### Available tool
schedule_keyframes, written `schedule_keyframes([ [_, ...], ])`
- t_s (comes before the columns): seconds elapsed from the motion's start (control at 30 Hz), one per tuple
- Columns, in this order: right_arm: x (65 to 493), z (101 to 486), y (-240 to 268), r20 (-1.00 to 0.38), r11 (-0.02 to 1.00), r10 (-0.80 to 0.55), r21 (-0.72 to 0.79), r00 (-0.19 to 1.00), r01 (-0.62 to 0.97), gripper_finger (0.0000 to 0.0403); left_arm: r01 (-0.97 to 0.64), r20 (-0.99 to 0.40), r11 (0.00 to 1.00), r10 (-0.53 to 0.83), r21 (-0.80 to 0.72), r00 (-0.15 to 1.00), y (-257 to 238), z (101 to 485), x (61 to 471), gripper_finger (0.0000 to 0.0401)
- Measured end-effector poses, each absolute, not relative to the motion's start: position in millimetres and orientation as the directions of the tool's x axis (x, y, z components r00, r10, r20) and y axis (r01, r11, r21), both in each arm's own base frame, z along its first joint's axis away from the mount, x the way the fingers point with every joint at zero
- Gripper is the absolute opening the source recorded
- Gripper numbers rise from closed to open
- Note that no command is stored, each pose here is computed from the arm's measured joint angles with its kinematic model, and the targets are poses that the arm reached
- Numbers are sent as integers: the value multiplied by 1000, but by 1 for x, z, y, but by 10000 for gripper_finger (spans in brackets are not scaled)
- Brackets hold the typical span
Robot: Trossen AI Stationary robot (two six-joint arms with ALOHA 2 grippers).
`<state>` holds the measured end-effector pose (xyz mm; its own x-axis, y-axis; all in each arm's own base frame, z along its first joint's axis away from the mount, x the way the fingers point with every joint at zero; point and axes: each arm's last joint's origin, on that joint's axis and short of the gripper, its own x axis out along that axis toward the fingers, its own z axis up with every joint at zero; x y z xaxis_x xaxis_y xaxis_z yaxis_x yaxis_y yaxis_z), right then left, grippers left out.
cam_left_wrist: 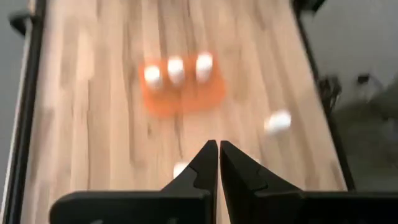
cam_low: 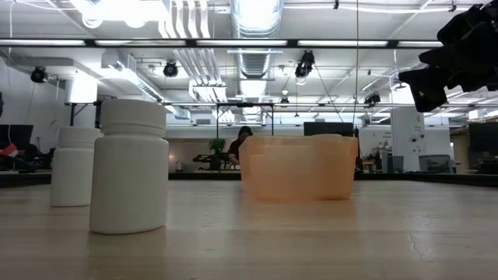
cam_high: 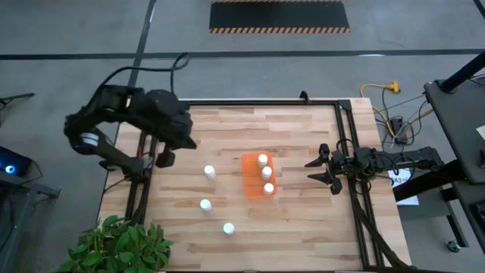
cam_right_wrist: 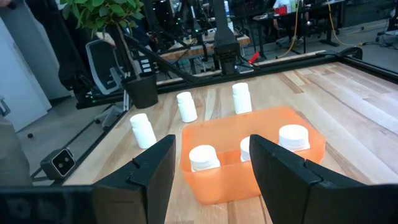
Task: Pick and place pill bottles into a basket
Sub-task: Put the top white pill bottle into the orange bin
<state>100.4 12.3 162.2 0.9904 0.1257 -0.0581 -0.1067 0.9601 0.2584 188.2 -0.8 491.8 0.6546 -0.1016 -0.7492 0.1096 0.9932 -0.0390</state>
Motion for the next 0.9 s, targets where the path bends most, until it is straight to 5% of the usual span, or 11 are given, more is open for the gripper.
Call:
schedule_keyframes([
  [0.47, 101, 162, 12, -64, 960, 125, 258, 990, -104, 194, 85, -890, 994, -95, -63, 445, 0, 444, 237, 0],
  [0.9, 101, 161, 12, -70, 960, 126, 258, 990, -104, 194, 59, -989, 994, -95, -88, 118, 1, 341, 264, 0],
])
